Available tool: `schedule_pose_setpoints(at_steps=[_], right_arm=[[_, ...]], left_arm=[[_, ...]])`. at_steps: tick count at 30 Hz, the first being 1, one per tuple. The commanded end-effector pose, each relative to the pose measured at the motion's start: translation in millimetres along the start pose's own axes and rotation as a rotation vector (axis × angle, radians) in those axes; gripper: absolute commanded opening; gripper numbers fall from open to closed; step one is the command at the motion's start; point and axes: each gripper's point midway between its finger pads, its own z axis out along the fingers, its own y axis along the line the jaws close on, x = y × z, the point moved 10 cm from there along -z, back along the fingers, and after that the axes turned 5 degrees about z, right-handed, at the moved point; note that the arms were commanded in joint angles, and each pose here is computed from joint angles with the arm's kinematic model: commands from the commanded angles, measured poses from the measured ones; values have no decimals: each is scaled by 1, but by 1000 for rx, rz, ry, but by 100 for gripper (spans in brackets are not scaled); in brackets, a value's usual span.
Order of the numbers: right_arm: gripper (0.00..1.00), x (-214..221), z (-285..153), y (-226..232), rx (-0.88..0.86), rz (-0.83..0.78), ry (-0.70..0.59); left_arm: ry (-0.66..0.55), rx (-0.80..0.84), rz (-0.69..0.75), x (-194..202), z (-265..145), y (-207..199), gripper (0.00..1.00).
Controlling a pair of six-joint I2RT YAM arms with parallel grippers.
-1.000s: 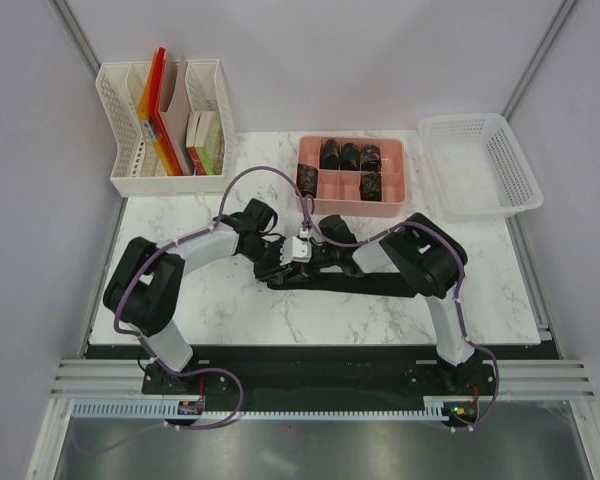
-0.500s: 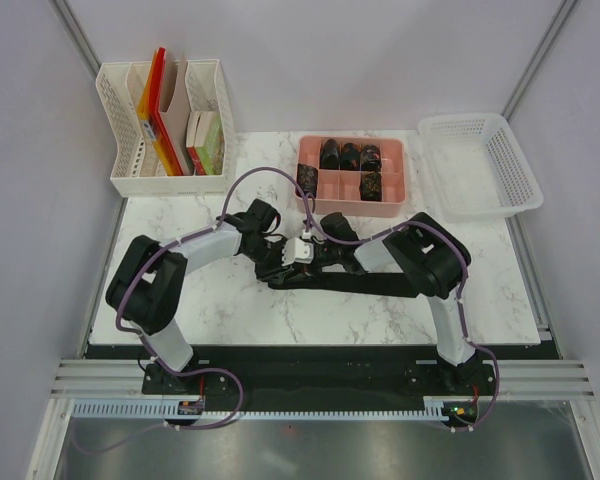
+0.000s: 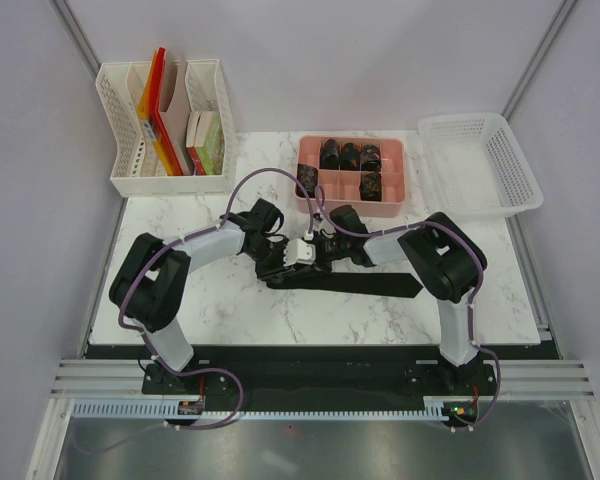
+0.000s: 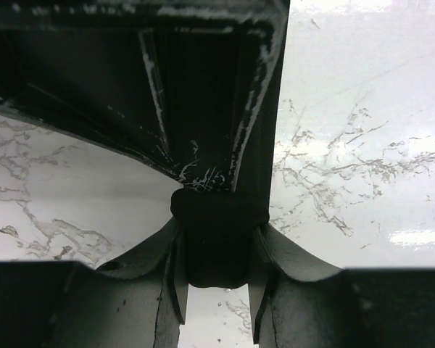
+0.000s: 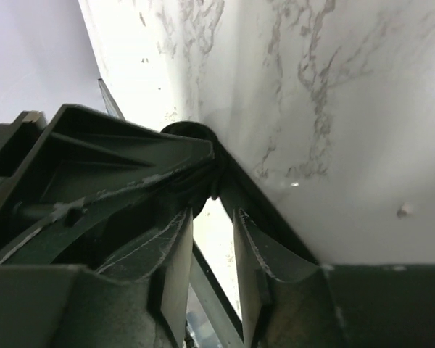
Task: Roll the ties
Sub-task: Roll the tie at the center of the board.
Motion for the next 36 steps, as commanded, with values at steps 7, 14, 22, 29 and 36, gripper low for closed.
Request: schedule_pose_setpoints(at_steps=[7,14,22,29,36], right_arm=[[45,0,-18,42,-168,-55,-44],[48,0,-6,29,-113,-29,-43],[47,3,7,15,-67,21,-37],[14,4,10,5,-36,23,-33],[0,7,6,-9,37,6,-12]], left_arm=[[205,103,-73,32,13,-18,22],[205,105,-76,32,13,-17,23],[210,101,-70,31,12,-16,25],[209,103,-72,31,12,-17,29],[154,70,-62,20,0,-14,46]])
